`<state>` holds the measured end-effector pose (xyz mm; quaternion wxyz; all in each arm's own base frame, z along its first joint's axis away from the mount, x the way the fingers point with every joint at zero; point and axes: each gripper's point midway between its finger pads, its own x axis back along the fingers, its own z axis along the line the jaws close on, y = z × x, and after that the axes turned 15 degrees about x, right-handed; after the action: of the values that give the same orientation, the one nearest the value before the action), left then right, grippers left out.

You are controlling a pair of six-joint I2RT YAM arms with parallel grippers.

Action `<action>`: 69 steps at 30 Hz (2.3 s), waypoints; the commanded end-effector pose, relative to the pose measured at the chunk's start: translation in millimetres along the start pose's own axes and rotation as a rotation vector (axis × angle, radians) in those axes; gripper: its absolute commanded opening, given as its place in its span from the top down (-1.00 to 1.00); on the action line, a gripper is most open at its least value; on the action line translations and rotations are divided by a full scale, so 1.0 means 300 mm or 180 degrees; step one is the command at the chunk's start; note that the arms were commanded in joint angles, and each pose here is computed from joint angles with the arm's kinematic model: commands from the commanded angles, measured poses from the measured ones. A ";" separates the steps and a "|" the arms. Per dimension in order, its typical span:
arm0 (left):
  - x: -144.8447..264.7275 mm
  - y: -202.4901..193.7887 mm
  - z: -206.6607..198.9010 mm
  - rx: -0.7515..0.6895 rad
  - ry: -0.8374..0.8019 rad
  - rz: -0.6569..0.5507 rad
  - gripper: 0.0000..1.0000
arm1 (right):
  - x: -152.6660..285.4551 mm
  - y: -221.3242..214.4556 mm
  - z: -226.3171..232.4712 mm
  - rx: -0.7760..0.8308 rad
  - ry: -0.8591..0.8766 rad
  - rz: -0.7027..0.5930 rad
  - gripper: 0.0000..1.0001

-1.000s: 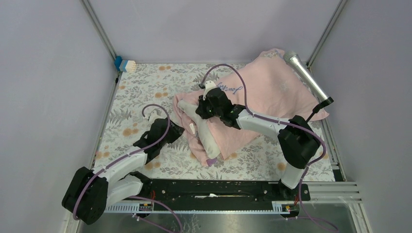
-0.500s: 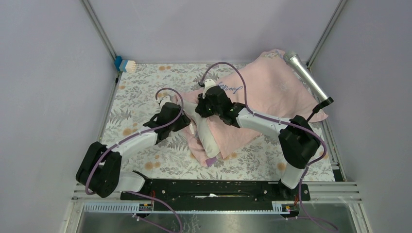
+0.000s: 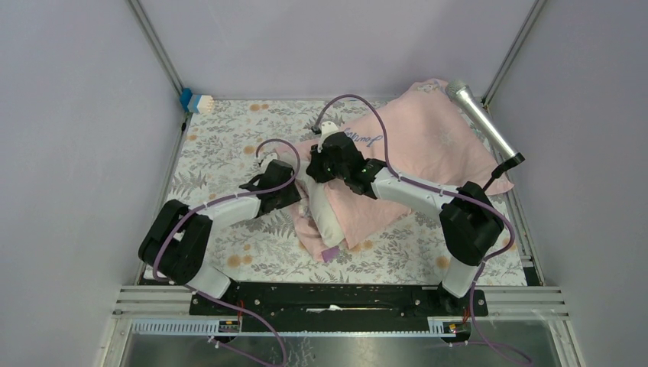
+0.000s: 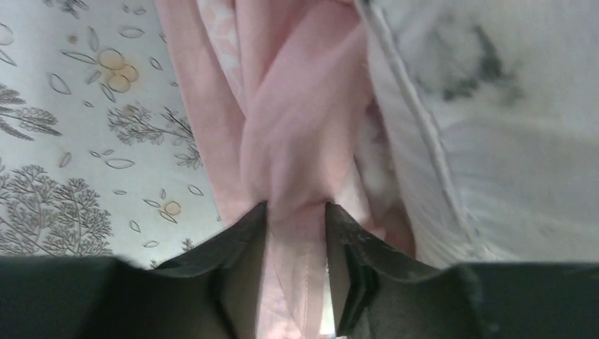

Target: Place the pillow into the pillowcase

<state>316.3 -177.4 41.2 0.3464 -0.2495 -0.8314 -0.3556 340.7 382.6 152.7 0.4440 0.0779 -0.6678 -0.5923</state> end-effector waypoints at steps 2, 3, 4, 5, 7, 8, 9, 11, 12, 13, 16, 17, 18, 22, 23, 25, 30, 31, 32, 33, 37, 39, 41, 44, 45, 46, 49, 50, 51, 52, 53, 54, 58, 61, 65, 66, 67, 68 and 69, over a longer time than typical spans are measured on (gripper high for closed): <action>-0.001 0.162 -0.061 0.0207 0.0049 -0.0558 0.61 | 0.053 0.171 0.044 -0.0030 0.0160 -0.0371 1.00; 0.001 0.184 -0.064 0.0244 0.0062 -0.0591 0.79 | 0.058 0.161 0.038 -0.0014 0.0134 -0.0349 1.00; 0.004 0.211 -0.062 0.0292 0.0083 -0.0625 0.94 | 0.063 0.152 0.035 0.0013 0.0126 -0.0324 1.00; 0.011 0.244 -0.053 0.0350 0.0111 -0.0665 1.00 | 0.069 0.142 0.031 0.0040 0.0111 -0.0294 1.00; 0.038 0.296 -0.040 0.0446 0.0118 -0.0764 1.00 | 0.074 0.110 0.018 0.0098 0.0068 -0.0198 1.00; 0.050 0.318 -0.026 0.0516 0.0122 -0.0794 1.00 | 0.074 0.090 0.014 0.0134 0.0057 -0.0142 1.00; 0.063 0.337 -0.015 0.0593 0.0103 -0.0807 1.00 | 0.074 0.071 0.008 0.0188 0.0043 -0.0096 1.00; 0.079 0.365 0.010 0.0765 0.0056 -0.0802 1.00 | 0.077 0.045 0.005 0.0291 0.0051 -0.0048 1.00; 0.081 0.371 0.022 0.0853 0.0027 -0.0779 1.00 | 0.079 0.029 0.001 0.0340 0.0044 -0.0019 1.00; 0.082 0.370 0.033 0.0938 -0.0004 -0.0731 1.00 | 0.080 0.020 0.000 0.0407 0.0036 -0.0006 1.00; 0.082 0.375 0.042 0.1148 -0.0236 -0.0686 1.00 | 0.077 -0.050 0.013 0.0665 0.0052 0.0232 1.00; 0.093 0.382 0.039 0.1205 -0.0312 -0.0725 1.00 | 0.072 -0.067 0.013 0.0763 0.0009 0.0308 1.00; 0.103 0.387 0.046 0.1282 -0.0333 -0.0778 1.00 | 0.063 -0.089 0.009 0.0866 -0.0038 0.0398 1.00; 0.158 0.468 0.069 0.1567 -0.0466 -0.1085 1.00 | 0.038 -0.181 -0.010 0.1152 -0.0176 0.0717 1.00; 0.177 0.495 0.069 0.1649 -0.0517 -0.1162 1.00 | 0.035 -0.194 -0.009 0.1199 -0.0178 0.0745 1.00; 0.210 0.547 0.056 0.1733 -0.0637 -0.1299 1.00 | 0.031 -0.223 -0.008 0.1359 -0.0153 0.0813 1.00; 0.258 0.641 -0.016 0.1754 -0.0883 -0.1417 1.00 | 0.014 -0.276 -0.016 0.1521 -0.0174 0.0973 1.00; 0.273 0.653 -0.037 0.1730 -0.0980 -0.1445 1.00 | 0.009 -0.289 -0.019 0.1544 -0.0182 0.1021 1.00; 0.294 0.667 -0.054 0.1705 -0.1068 -0.1496 1.00 | 0.003 -0.300 -0.020 0.1570 -0.0177 0.1066 1.00; 0.308 0.677 -0.064 0.1691 -0.1121 -0.1536 1.00 | -0.004 -0.312 -0.022 0.1603 -0.0175 0.1113 1.00; 0.367 0.729 -0.094 0.1655 -0.1315 -0.1711 1.00 | -0.022 -0.365 -0.033 0.1773 -0.0198 0.1360 1.00; 0.411 0.751 -0.124 0.1606 -0.1520 -0.1762 1.00 | -0.027 -0.395 -0.046 0.1829 -0.0233 0.1492 1.00; 0.469 0.770 -0.154 0.1552 -0.1716 -0.1876 1.00 | -0.029 -0.424 -0.060 0.1875 -0.0269 0.1599 1.00; 0.553 0.783 -0.205 0.1399 -0.1980 -0.1959 1.00 | -0.032 -0.457 -0.091 0.1946 -0.0379 0.1748 1.00; 0.582 0.783 -0.223 0.1347 -0.2079 -0.1975 1.00 | -0.036 -0.464 -0.098 0.1961 -0.0405 0.1792 1.00; 0.609 0.785 -0.232 0.1323 -0.2142 -0.2009 1.00 | -0.043 -0.466 -0.098 0.1974 -0.0408 0.1825 1.00; 0.688 0.783 -0.280 0.1112 -0.2408 -0.2063 1.00 | -0.058 -0.478 -0.108 0.1963 -0.0466 0.1916 1.00; 0.706 0.778 -0.298 0.1040 -0.2459 -0.2031 1.00 | -0.063 -0.478 -0.107 0.1954 -0.0480 0.1931 1.00; 0.716 0.763 -0.311 0.0990 -0.2525 -0.1971 1.00 | -0.069 -0.475 -0.107 0.1934 -0.0493 0.1926 1.00; 0.724 0.749 -0.316 0.0978 -0.2580 -0.1929 1.00 | -0.076 -0.464 -0.107 0.1901 -0.0530 0.1897 1.00; 0.730 0.734 -0.315 0.0996 -0.2606 -0.1889 1.00 | -0.085 -0.443 -0.114 0.1849 -0.0609 0.1840 1.00; 0.720 0.713 -0.303 0.1027 -0.2560 -0.1812 1.00 | -0.094 -0.420 -0.118 0.1785 -0.0693 0.1779 1.00; 0.641 0.572 -0.267 0.1087 -0.2461 -0.1268 1.00 | -0.131 -0.236 -0.129 0.1369 -0.1029 0.1353 1.00; 0.547 0.442 -0.219 0.1119 -0.2244 -0.0800 1.00 | -0.139 -0.047 -0.118 0.1024 -0.1257 0.0907 1.00; 0.456 0.287 -0.219 0.1008 -0.2196 -0.0125 1.00 | -0.129 0.202 -0.099 0.0634 -0.1436 0.0295 1.00; 0.437 0.252 -0.229 0.0940 -0.2192 0.0073 1.00 | -0.128 0.244 -0.092 0.0572 -0.1436 0.0191 1.00; 0.410 0.228 -0.236 0.0904 -0.2154 0.0233 1.00 | -0.133 0.274 -0.084 0.0524 -0.1423 0.0114 1.00; 0.390 0.214 -0.242 0.0876 -0.2128 0.0349 1.00 | -0.140 0.295 -0.076 0.0493 -0.1398 0.0055 1.00; 0.381 0.215 -0.254 0.0856 -0.2122 0.0418 1.00 | -0.149 0.308 -0.062 0.0478 -0.1342 0.0018 0.99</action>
<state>316.0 -146.6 182.8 0.1311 -0.2722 -0.9444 -0.1298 392.4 418.3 162.5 0.3480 -0.0165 -0.8108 -0.4703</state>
